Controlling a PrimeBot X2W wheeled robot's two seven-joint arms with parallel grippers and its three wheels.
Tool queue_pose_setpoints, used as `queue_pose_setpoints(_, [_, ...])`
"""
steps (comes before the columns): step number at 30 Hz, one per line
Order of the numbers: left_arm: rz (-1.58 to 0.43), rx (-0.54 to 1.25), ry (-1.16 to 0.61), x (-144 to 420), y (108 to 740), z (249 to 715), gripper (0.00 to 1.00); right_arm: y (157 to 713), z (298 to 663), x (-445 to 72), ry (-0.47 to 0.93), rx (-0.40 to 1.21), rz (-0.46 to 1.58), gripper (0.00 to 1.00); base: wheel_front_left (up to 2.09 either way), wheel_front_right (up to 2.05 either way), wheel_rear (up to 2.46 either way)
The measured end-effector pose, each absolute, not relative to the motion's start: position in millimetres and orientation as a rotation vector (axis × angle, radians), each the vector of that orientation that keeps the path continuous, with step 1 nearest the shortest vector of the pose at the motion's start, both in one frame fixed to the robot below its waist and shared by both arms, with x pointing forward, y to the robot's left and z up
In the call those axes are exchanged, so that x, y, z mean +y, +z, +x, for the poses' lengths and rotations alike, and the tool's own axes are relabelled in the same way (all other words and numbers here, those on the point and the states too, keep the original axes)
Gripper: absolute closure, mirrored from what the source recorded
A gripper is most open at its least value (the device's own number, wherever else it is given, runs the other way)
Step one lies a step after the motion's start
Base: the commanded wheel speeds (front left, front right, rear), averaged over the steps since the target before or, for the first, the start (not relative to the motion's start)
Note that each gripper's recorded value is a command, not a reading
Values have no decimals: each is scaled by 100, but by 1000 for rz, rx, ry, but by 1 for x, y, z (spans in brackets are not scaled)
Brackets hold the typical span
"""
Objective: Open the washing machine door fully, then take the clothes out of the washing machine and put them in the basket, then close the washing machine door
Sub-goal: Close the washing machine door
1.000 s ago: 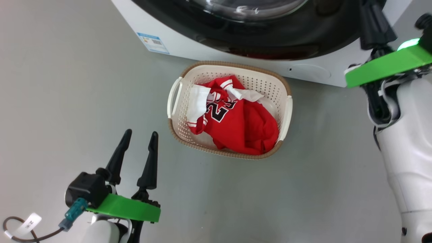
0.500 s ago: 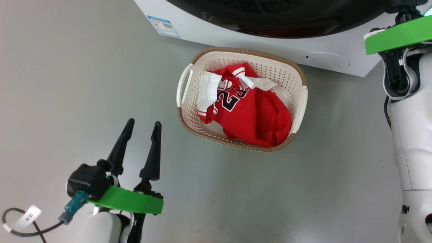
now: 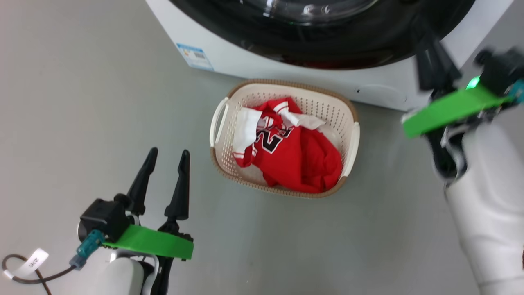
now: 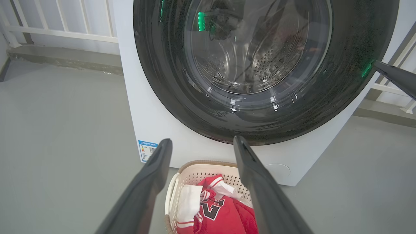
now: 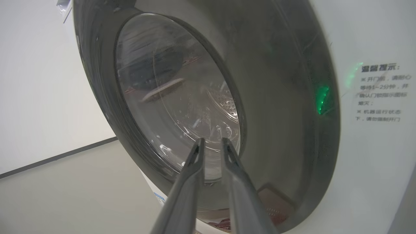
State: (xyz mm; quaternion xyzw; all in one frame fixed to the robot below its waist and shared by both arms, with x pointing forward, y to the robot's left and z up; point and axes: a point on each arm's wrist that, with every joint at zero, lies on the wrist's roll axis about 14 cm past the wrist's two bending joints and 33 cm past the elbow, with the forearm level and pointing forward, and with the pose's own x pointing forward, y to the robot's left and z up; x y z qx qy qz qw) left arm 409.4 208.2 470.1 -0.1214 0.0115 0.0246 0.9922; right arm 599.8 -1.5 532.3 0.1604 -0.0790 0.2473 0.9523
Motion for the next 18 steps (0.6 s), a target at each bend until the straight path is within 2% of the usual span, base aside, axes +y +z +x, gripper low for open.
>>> queue_pose_setpoints(7, [-240,30,38,208,472,394,0,504,553,-9,529,-56,260,0,0,0,0])
queue_pose_setpoints(18, [-223,54,-12,201,466,382,0,484,506,-62,427,17,235,0,0,0,0])
